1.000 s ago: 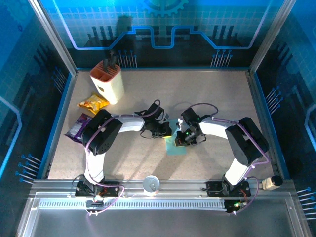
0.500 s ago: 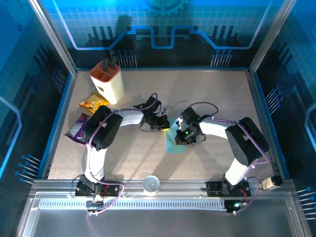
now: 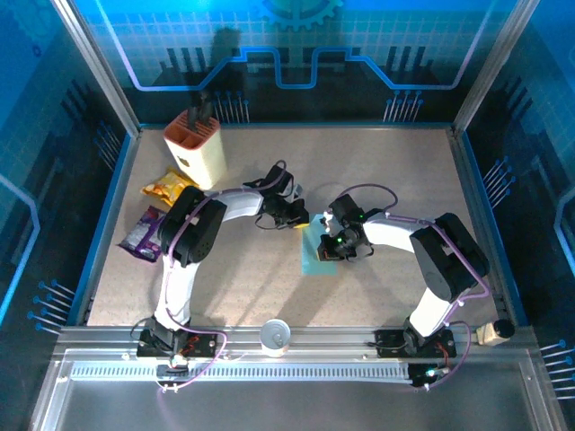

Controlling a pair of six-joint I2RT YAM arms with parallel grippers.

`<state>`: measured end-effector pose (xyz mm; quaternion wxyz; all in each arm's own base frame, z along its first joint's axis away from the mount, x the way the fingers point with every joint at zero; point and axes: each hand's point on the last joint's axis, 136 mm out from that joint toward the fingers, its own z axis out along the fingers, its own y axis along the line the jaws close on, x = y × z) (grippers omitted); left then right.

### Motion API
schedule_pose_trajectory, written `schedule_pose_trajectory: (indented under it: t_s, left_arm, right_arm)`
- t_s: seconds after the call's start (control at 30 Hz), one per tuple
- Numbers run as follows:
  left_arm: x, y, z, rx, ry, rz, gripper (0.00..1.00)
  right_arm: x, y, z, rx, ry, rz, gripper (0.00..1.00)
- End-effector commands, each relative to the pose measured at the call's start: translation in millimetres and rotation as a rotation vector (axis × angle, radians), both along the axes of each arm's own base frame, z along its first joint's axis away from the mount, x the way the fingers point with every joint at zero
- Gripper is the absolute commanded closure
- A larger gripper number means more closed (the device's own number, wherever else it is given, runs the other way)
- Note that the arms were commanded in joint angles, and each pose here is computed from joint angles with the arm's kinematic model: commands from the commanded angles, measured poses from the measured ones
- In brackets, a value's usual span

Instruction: Fold a paper plane with a square sheet of paper (fold left side to right side)

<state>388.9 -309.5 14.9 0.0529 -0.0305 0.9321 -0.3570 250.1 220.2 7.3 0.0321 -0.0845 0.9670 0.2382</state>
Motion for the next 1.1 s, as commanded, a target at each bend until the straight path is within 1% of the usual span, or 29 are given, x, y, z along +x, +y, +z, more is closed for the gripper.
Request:
schedule_pose_trajectory:
  t_s: [0.0, 0.3, 0.53, 0.7, 0.83, 0.9, 1.0, 1.07]
  left_arm:
    - [37.8, 40.0, -22.4, 0.119, -0.056, 0.102, 1.0]
    - [53.9, 42.3, -21.0, 0.122, -0.061, 0.116, 1.0]
    - [57.1, 45.9, -20.3, 0.142, -0.069, 0.117, 1.0]
    - [54.6, 48.7, 3.6, 0.136, -0.115, 0.114, 1.0]
    - [45.1, 56.0, 37.8, 0.126, -0.179, 0.121, 1.0]
    - [34.9, 60.7, 54.1, 0.117, -0.203, 0.125, 1.0]
    - [13.9, 65.3, 70.6, 0.087, -0.215, 0.133, 1.0]
    - [-3.0, 67.6, 71.0, 0.087, -0.2, 0.131, 1.0]
  right_arm:
    - [-46.7, -56.7, -48.9, -0.291, 0.169, -0.021, 1.0]
    - [-46.4, -54.4, -49.3, -0.28, 0.171, -0.022, 1.0]
    - [-46.1, -51.0, -47.7, -0.259, 0.171, -0.026, 1.0]
    - [-42.3, -44.5, -43.0, -0.223, 0.155, -0.03, 1.0]
    - [-33.4, -31.8, -35.1, -0.154, 0.121, -0.034, 1.0]
    - [-28.4, -25.4, -31.4, -0.123, 0.106, -0.032, 1.0]
    - [-21.8, -18.8, -27.5, -0.099, 0.089, -0.033, 1.0]
    - [-17.7, -14.4, -25.4, -0.085, 0.082, -0.036, 1.0]
